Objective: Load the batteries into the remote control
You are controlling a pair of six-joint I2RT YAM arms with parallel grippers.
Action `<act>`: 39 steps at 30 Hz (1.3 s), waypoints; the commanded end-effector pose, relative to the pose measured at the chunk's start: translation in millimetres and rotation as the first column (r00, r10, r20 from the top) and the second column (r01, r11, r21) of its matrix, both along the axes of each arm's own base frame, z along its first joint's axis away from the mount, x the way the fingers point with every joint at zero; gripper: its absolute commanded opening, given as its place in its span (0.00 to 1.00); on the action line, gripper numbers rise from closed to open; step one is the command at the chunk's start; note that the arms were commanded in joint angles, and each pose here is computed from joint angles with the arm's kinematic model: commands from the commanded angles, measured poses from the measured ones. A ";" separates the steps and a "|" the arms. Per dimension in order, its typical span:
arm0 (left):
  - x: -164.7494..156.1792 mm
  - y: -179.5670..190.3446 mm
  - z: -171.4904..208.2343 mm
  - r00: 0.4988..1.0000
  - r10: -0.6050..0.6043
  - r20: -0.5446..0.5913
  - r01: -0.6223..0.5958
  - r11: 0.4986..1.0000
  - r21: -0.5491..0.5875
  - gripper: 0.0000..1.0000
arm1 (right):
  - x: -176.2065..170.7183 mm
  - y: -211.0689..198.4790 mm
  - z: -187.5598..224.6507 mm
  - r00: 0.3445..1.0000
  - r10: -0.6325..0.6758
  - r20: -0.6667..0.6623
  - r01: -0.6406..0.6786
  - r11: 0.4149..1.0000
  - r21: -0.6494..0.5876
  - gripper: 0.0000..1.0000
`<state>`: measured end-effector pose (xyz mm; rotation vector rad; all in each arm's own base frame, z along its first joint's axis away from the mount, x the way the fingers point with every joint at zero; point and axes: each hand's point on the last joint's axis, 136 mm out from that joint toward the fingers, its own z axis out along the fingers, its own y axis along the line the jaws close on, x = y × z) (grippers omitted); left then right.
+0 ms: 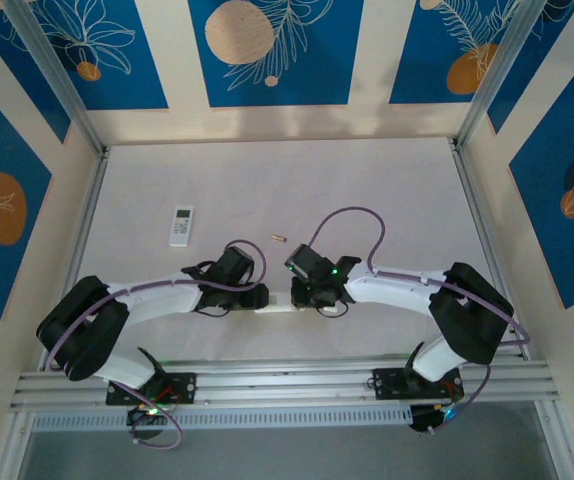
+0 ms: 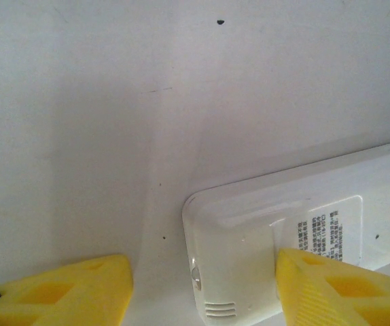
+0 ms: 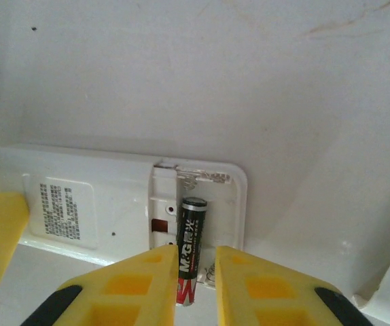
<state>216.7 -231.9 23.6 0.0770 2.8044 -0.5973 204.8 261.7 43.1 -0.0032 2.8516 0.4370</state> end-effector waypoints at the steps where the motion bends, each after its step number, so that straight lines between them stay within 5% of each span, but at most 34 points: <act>1: 4.3 -0.1 -12.7 1.000 0.013 -0.007 -0.013 1.000 0.010 0.60 | -9.0 3.2 -5.5 0.999 0.008 -0.045 -0.007 1.000 0.008 0.21; 19: 3.4 2.7 -14.4 1.000 0.012 -0.006 -0.012 1.000 0.025 0.60 | -9.8 11.2 -25.0 0.997 0.029 -0.070 -0.030 1.000 -0.005 0.14; 35: 3.6 5.7 -13.2 1.000 0.016 0.003 -0.016 0.999 0.036 0.60 | 37.2 7.4 -67.2 0.977 0.076 0.199 -0.060 0.995 -0.085 0.13; 39: 4.4 5.1 -12.2 1.000 0.011 0.002 -0.011 0.999 0.039 0.60 | 36.6 15.7 -46.0 0.979 0.084 0.183 -0.076 0.996 -0.052 0.13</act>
